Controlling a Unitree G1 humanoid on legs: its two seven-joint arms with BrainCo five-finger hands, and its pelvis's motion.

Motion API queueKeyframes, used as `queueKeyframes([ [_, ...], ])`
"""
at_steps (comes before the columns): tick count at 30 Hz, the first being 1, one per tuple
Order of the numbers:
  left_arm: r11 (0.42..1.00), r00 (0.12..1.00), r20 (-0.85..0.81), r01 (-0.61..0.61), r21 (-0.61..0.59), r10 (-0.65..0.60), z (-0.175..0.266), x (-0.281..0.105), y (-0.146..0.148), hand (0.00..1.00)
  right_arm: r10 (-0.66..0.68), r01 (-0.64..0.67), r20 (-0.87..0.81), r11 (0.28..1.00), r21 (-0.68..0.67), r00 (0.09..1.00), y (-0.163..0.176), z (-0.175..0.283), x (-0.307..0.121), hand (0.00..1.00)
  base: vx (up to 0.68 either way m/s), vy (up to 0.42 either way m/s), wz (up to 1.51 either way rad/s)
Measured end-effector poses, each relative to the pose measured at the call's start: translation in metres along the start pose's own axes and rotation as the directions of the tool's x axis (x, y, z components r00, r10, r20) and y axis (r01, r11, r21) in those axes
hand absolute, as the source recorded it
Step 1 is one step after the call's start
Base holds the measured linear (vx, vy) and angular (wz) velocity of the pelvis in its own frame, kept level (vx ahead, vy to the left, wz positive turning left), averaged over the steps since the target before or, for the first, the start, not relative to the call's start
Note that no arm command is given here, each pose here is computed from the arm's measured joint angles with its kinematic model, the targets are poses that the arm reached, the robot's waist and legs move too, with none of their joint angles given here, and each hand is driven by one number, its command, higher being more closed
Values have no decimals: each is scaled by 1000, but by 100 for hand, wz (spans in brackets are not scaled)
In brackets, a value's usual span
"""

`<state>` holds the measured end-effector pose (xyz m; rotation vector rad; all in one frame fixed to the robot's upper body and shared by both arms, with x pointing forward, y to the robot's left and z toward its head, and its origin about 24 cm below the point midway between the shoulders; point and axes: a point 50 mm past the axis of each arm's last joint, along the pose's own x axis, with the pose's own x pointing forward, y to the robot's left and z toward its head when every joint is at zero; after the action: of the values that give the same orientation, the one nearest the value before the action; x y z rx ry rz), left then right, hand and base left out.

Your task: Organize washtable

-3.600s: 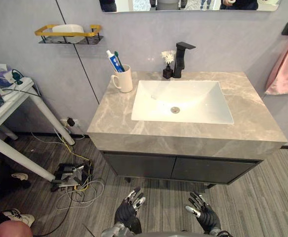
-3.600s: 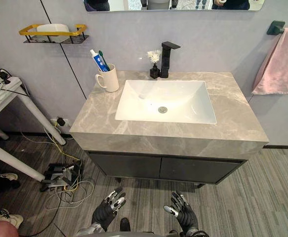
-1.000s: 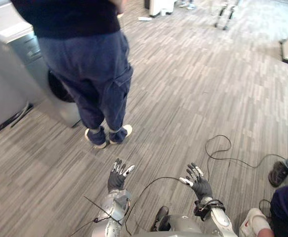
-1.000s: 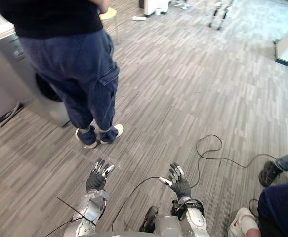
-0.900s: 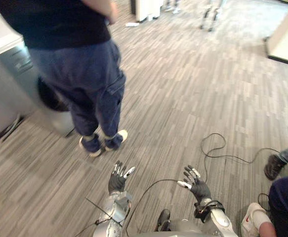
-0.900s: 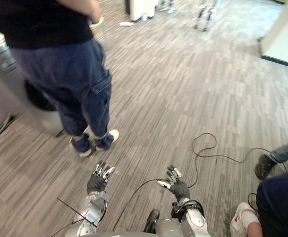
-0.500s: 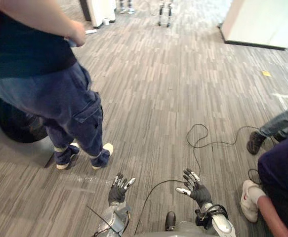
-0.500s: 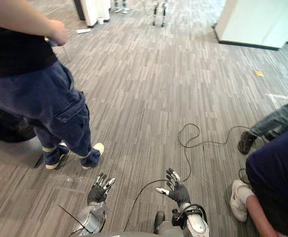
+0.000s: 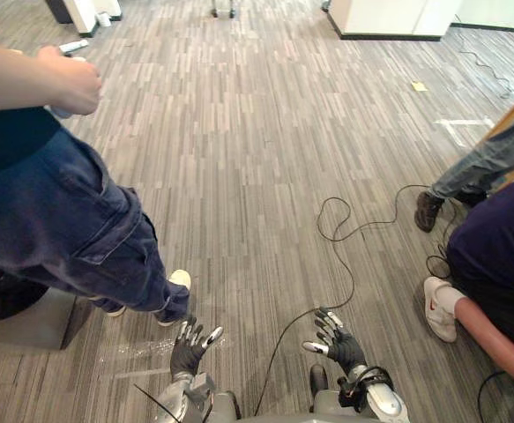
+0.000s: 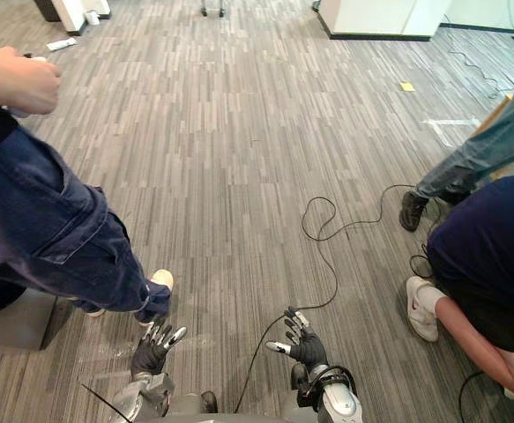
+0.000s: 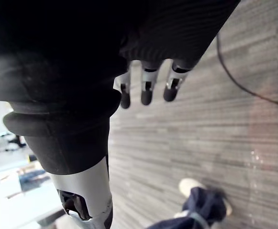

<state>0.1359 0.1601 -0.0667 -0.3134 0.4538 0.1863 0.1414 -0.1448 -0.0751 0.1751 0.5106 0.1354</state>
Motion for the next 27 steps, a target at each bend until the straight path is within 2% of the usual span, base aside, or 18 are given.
queueKeyframes([
  [7,998,997,-16,69,-9,-69,-6,-2,-20,0,-61,64,-49,996,59,997,-16,-13,-9,0,40,-40,-9],
  [8,998,997,-18,69,-7,-69,-6,-2,-19,0,-63,66,-53,996,64,997,-16,-14,-10,0,-1,-18,10],
  [9,999,998,-58,32,6,-31,-15,-8,-8,0,-53,66,-126,992,104,991,-9,-33,-13,0,-3,-11,7],
  [16,999,998,-58,31,9,-31,-15,-7,-8,0,-62,77,-129,990,115,990,-10,-34,-13,0,-1,-1,5],
  [27,1000,997,-79,-24,19,26,-17,2,-5,0,-226,254,-135,933,256,965,-25,-32,-4,0,-24,-19,6],
])
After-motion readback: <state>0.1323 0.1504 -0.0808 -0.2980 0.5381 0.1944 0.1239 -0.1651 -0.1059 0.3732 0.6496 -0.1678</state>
